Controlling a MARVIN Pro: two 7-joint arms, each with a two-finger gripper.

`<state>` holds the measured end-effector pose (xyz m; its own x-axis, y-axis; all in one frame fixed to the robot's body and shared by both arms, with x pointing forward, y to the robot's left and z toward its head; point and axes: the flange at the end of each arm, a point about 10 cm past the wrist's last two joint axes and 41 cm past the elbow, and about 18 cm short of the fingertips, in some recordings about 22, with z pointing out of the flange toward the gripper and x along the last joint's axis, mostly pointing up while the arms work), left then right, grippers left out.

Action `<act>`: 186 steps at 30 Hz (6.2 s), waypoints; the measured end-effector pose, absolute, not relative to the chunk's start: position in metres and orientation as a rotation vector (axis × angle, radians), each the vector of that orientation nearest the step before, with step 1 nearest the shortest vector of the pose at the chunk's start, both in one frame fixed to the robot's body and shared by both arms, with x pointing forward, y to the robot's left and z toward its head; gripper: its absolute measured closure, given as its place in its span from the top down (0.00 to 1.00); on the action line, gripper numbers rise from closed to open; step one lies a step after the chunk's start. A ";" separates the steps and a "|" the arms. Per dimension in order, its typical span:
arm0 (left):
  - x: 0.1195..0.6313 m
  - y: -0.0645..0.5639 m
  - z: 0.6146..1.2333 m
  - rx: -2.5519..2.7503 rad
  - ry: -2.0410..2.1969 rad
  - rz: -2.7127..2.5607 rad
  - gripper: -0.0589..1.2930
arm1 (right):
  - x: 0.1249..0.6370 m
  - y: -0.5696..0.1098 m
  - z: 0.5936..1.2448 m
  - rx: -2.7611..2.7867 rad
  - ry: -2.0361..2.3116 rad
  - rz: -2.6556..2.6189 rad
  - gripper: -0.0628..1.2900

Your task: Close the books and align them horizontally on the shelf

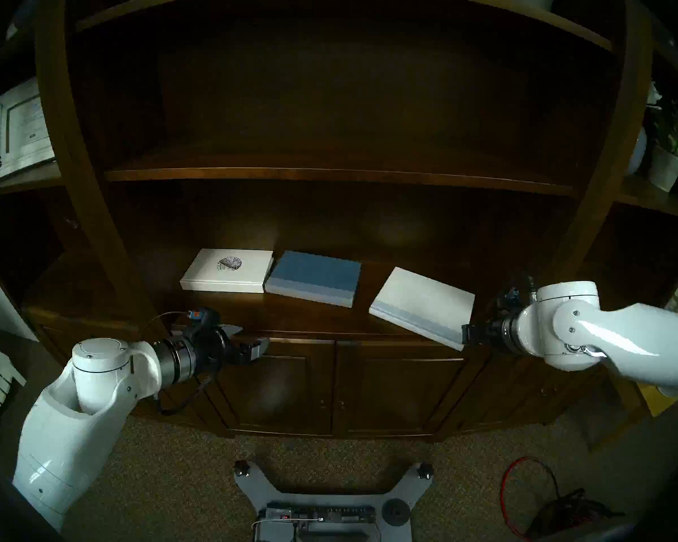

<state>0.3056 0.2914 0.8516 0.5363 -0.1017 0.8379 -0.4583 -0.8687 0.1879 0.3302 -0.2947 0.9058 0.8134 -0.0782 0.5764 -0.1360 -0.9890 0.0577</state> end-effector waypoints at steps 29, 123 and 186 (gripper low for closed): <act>0.306 0.291 0.852 2.390 -0.459 1.271 0.98 | 0.353 -0.293 0.874 3.103 0.205 1.007 0.96; 0.306 0.291 0.852 2.390 -0.459 1.271 0.98 | 0.360 -0.111 0.924 2.985 0.265 0.926 0.98; 0.306 0.291 0.852 2.390 -0.459 1.272 0.98 | 0.462 -0.197 0.867 2.911 -0.068 0.851 0.98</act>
<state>0.3056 0.2912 0.8522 0.5337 -0.1009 0.8396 -0.4583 -0.8689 0.1869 0.4617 -0.1969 0.8671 0.8419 -0.0129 0.5394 -0.0733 -0.9932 0.0908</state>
